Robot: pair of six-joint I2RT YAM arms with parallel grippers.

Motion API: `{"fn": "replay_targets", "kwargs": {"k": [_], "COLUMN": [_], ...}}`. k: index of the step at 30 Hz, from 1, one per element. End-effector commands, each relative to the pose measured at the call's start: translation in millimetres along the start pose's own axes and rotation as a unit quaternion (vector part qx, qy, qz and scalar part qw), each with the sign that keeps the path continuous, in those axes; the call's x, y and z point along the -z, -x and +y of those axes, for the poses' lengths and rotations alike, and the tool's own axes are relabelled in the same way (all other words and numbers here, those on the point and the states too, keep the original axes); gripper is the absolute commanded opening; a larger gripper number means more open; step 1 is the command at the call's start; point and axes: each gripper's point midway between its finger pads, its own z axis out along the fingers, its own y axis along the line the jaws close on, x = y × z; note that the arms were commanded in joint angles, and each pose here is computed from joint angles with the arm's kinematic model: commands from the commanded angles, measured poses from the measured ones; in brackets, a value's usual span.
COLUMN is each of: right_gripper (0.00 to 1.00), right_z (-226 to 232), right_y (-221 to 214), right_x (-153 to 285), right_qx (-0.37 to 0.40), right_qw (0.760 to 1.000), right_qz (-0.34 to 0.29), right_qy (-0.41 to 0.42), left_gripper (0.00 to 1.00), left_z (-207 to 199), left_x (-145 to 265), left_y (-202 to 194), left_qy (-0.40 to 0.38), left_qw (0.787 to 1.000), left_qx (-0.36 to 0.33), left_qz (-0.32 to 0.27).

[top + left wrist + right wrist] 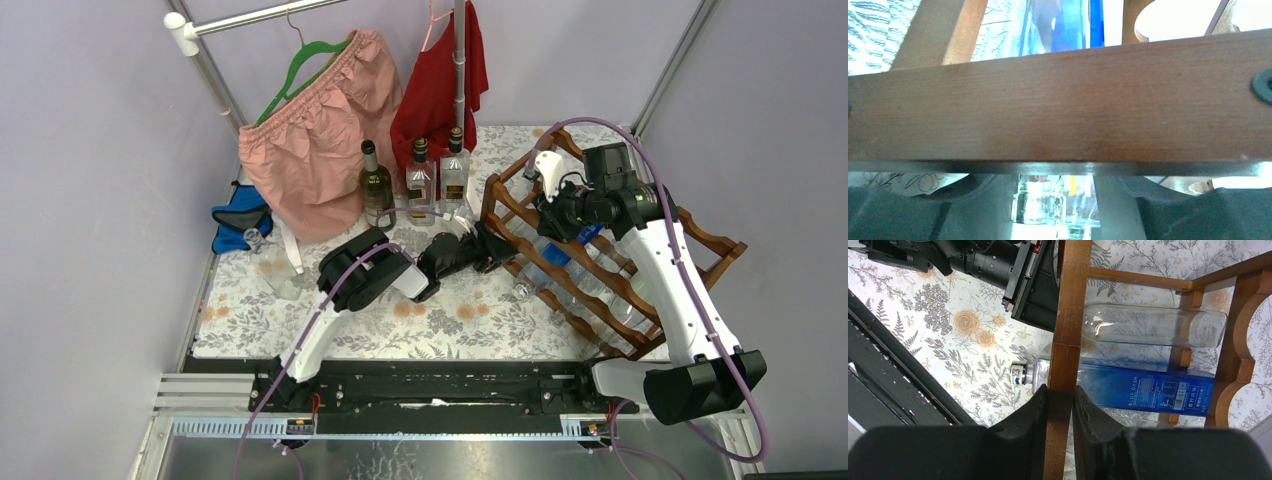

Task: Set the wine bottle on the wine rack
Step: Place the wine bottle in the wine rack.

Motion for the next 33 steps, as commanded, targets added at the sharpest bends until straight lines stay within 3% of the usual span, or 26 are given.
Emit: {"fn": "replay_targets", "kwargs": {"k": [1,13,20,24,33], "right_gripper": [0.02,0.02,0.02,0.02,0.02], "right_z": [38,39,40,40,41], "right_y": [-2,-4,-5,-6,-7], "right_x": [-12,-12,-12,-13,-12], "right_qx": [-0.008,-0.009,-0.009,-0.01,-0.009], "right_qw": [0.995,0.995,0.995,0.995,0.995], "right_qz": [-0.008,-0.007,-0.006,-0.005,-0.004], "right_qy": [0.098,0.099,0.1,0.101,0.1], "left_gripper": [0.6,0.6,0.36,0.29,0.35], "left_z": [-5,15,15,14,25], "left_x": [6,6,3,-1,1], "left_y": [3,0,3,1,4], "left_qy": [0.008,0.053,0.066,0.065,0.095], "left_qw": [1.0,0.998,0.997,0.997,0.992], "left_qx": [-0.016,-0.02,-0.03,-0.037,-0.078], "left_qz": [-0.002,0.005,-0.003,-0.004,-0.008]}}
